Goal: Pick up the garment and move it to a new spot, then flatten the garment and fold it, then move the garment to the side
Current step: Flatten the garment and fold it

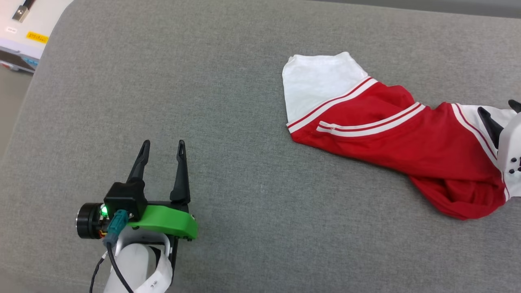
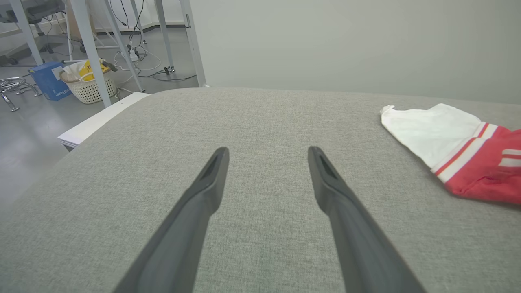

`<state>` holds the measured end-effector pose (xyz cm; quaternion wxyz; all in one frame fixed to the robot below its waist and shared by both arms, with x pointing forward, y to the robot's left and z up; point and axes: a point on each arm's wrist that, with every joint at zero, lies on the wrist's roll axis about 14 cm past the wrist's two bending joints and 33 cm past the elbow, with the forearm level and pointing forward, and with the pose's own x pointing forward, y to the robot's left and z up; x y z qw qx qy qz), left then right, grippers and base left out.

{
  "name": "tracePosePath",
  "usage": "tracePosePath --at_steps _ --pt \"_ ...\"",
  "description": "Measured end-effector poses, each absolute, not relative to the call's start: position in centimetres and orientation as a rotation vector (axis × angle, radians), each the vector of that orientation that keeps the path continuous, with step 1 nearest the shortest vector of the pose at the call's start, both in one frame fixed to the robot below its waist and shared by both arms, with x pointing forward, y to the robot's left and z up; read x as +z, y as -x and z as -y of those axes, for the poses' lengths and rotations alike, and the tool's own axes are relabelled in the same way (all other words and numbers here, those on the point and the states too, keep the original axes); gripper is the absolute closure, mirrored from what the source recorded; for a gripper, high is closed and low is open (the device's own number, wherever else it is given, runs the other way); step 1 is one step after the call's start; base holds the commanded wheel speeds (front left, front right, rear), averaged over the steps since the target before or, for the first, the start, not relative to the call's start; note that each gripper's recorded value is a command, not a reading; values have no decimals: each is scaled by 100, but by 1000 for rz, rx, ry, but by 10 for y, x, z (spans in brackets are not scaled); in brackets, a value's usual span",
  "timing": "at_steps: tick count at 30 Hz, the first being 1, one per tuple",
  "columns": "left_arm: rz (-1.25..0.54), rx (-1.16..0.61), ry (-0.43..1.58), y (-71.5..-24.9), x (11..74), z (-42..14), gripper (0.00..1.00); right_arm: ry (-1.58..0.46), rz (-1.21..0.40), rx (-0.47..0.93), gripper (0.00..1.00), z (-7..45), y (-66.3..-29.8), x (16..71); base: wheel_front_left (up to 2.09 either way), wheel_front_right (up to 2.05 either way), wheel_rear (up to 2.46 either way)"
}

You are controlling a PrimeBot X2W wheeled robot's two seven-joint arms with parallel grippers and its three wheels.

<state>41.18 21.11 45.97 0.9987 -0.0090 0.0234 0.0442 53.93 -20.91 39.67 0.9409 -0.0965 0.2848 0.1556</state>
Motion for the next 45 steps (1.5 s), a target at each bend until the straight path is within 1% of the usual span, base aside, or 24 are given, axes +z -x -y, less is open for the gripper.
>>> tracePosePath --at_steps 5,8,13,17,22,26,29,32,37,41,45 --pt "-4 65 5 -414 475 -212 0 185 -344 310 0 212 -542 443 0 0 0" --pt "26 20 -7 -420 485 -209 0 162 -220 298 0 212 -539 468 0 0 0" --pt "123 -78 -69 -450 522 -203 0 101 -78 272 0 209 -530 501 0 0 0" --pt "189 -157 -134 -479 550 -192 0 67 57 264 0 201 -515 531 0 0 0" --pt "218 -289 -180 -515 573 -161 0 28 132 230 0 195 -483 535 0 0 0" --pt "173 -404 -198 -541 582 -130 0 18 137 203 0 193 -462 527 0 0 0" --pt "122 -472 -222 -560 586 -111 0 15 122 189 0 192 -452 518 0 0 0" --pt "11 -535 -225 -576 579 -90 0 17 102 182 0 190 -446 509 0 0 0" --pt "-341 -591 -250 -593 529 -74 0 12 97 184 0 185 -446 504 0 0 0" --pt "-600 -619 -275 -594 489 -69 0 14 93 178 0 186 -447 501 0 0 0" --pt "-771 -646 -305 -590 453 -63 0 24 79 167 0 189 -448 495 0 0 0"
